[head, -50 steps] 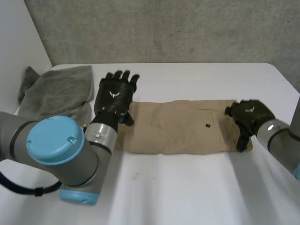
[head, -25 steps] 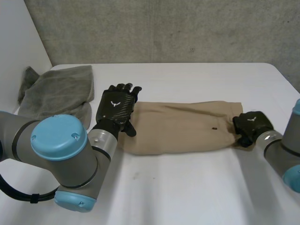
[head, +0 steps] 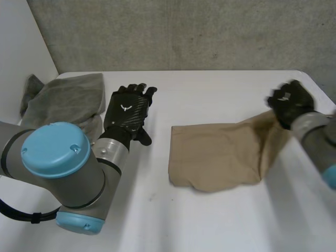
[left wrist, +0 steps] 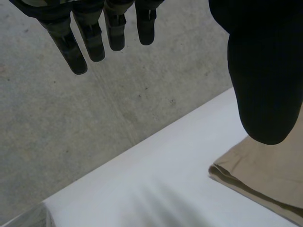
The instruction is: Fold the laundry.
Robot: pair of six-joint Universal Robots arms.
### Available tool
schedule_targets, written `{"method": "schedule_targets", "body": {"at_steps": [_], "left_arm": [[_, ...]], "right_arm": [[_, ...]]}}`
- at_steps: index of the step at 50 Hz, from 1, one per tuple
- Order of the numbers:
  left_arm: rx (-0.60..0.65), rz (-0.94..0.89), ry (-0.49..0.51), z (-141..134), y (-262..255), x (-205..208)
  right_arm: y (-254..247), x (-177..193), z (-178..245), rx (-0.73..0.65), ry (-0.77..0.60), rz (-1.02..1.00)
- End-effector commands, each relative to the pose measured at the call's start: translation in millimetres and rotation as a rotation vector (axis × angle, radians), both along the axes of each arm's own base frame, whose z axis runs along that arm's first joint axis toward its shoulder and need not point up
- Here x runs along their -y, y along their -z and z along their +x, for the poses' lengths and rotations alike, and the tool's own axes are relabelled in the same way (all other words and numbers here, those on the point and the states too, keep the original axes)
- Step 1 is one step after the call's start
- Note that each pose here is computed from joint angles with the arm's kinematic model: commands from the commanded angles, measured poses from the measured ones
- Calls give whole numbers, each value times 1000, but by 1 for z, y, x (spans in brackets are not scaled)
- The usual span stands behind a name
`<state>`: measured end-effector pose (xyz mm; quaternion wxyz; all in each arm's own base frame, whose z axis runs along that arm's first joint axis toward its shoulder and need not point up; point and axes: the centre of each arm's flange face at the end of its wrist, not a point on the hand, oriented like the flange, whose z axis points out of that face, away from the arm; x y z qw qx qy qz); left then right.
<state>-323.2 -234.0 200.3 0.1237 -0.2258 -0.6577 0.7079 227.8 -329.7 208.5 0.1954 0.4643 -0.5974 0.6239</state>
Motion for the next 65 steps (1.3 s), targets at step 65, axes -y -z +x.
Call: {"method": "schedule_targets", "body": {"at_steps": [65], "left_arm": [[235, 252, 190, -51, 22, -4]], "right_arm": [[37, -20, 55, 452, -4, 550]]}}
